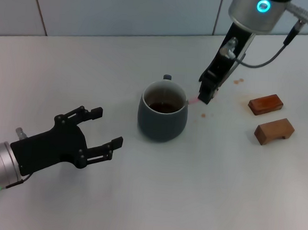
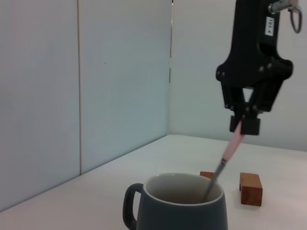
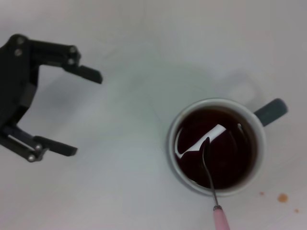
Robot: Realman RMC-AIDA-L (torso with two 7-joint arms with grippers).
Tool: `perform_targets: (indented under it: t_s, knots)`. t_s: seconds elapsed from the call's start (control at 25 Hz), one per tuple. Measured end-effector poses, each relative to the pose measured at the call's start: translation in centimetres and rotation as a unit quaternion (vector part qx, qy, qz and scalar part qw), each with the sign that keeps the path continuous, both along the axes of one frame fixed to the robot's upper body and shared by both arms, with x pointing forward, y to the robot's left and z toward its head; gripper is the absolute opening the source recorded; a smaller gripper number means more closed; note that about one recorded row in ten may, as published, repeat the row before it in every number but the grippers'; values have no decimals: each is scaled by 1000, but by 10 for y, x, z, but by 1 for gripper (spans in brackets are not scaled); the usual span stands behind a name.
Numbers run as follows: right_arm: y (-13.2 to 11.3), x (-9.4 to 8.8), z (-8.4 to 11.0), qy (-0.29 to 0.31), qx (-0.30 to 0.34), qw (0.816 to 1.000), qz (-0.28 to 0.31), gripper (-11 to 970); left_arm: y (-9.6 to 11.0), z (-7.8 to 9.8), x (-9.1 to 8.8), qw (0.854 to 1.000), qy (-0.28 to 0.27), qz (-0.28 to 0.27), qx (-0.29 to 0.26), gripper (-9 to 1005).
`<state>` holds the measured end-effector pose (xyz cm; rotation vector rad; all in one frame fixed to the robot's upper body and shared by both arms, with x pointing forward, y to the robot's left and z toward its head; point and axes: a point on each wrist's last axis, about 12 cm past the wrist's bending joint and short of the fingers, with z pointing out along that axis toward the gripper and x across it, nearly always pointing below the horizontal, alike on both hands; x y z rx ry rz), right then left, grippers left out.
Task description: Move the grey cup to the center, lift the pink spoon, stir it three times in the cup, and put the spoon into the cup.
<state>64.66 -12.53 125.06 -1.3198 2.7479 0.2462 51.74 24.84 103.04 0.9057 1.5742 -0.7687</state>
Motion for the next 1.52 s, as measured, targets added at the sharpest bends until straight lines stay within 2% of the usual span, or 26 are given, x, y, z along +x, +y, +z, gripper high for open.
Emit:
perform_targets:
  t_s: [0.28,0.6,0.72,0.92,1.2,1.48,1.52]
  knots:
    - [10,5,-1,-26,20,999,4,109,-1,0,1,1000,0,-1,0,859]
    - [-3,4,-1,-7,9,1000,-7,109,-2,1,1,1000,0,-4,0,860]
    - [5,0,-3,-3,16,1000,5,109,-3,1,2,1000,0,-5,0,860]
    - [14,4,-1,-27,24,999,10,109,-3,1,2,1000,0,-6,0,859]
    - [-8,8,2,-28,44,998,-29,109,-3,1,2,1000,0,-7,-1,860]
    - [-17,-8,-2,-79,59,995,-29,110,-3,1,2,1000,1,-6,-2,860]
    - [-19,-9,-3,-81,59,995,-28,139,-3,1,2,1000,1,-6,-2,860]
